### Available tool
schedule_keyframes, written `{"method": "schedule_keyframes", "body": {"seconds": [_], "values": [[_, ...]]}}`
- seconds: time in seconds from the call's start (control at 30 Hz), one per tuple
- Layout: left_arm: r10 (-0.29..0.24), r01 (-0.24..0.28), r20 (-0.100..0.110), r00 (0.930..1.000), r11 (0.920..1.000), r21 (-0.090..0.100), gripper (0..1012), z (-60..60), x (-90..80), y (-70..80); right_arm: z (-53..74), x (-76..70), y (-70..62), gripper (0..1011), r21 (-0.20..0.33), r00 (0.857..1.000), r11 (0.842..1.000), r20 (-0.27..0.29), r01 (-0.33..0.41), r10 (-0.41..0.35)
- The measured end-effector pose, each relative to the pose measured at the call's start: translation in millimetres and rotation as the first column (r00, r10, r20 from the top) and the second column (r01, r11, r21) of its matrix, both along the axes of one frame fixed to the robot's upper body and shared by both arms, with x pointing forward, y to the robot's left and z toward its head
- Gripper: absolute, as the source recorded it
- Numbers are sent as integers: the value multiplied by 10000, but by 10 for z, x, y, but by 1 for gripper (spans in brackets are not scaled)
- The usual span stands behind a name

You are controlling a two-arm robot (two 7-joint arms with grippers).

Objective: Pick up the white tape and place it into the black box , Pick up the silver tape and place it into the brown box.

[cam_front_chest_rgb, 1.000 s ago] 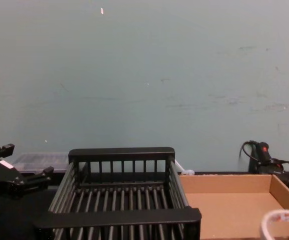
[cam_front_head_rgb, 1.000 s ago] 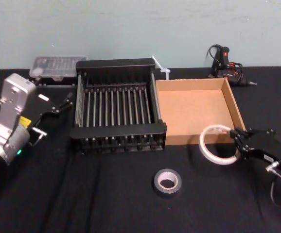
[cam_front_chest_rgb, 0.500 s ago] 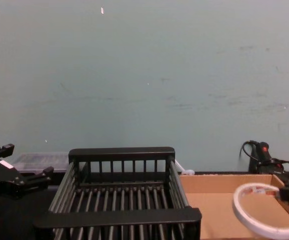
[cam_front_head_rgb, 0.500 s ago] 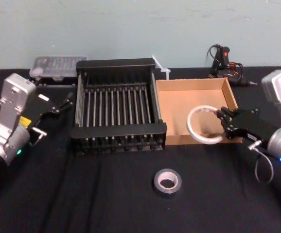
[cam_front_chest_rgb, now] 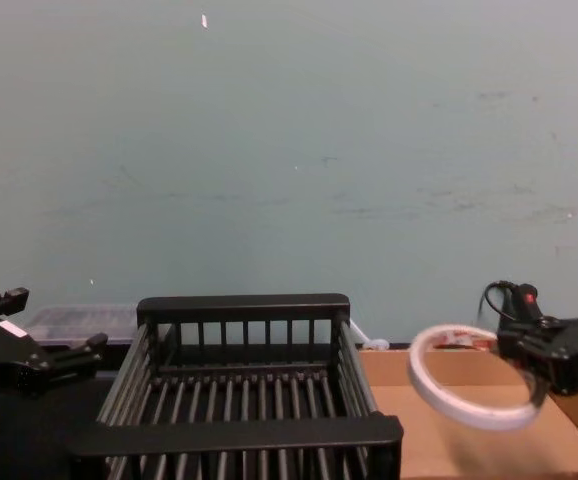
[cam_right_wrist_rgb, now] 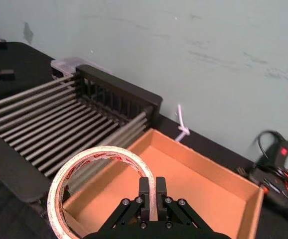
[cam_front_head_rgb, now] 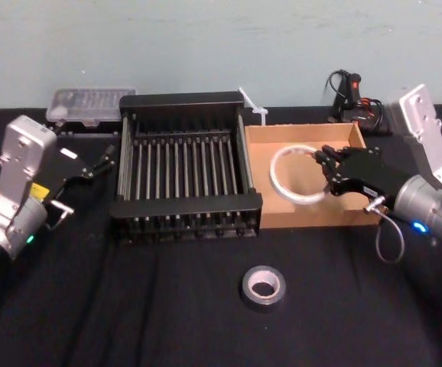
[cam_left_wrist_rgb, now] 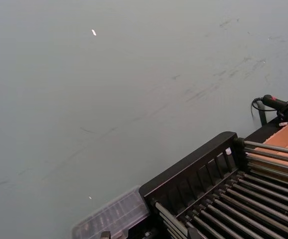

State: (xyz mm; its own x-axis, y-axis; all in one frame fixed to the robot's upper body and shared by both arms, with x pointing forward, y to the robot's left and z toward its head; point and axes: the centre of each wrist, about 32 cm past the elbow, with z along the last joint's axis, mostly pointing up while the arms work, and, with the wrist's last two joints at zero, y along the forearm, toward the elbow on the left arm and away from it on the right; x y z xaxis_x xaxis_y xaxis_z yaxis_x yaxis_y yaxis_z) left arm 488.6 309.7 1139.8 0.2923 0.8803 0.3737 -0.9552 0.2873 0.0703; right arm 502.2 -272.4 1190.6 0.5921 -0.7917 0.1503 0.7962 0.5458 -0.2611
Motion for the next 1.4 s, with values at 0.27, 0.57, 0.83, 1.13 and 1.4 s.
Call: {"method": "schedule_keyframes", "body": {"seconds": [0.27, 0.57, 0.83, 1.13, 1.4], "values": [[0, 0, 0, 10000, 10000, 0, 1001, 0, 0, 0, 67, 130, 151, 80, 53, 9991, 9992, 171, -389, 388], [0, 0, 0, 10000, 10000, 0, 1001, 0, 0, 0, 107, 265, 321, 80, -42, 9962, 9965, 222, -836, 837], [0, 0, 0, 10000, 10000, 0, 1001, 0, 0, 0, 116, 381, 456, 80, -49, 9938, 9940, 185, -1093, 1094], [0, 0, 0, 10000, 10000, 0, 1001, 0, 0, 0, 125, 523, 589, 80, -116, 9918, 9918, 156, -1270, 1272], [0, 0, 0, 10000, 10000, 0, 1001, 0, 0, 0, 108, 612, 686, 80, -222, 9898, 9897, 133, -1413, 1416]]}}
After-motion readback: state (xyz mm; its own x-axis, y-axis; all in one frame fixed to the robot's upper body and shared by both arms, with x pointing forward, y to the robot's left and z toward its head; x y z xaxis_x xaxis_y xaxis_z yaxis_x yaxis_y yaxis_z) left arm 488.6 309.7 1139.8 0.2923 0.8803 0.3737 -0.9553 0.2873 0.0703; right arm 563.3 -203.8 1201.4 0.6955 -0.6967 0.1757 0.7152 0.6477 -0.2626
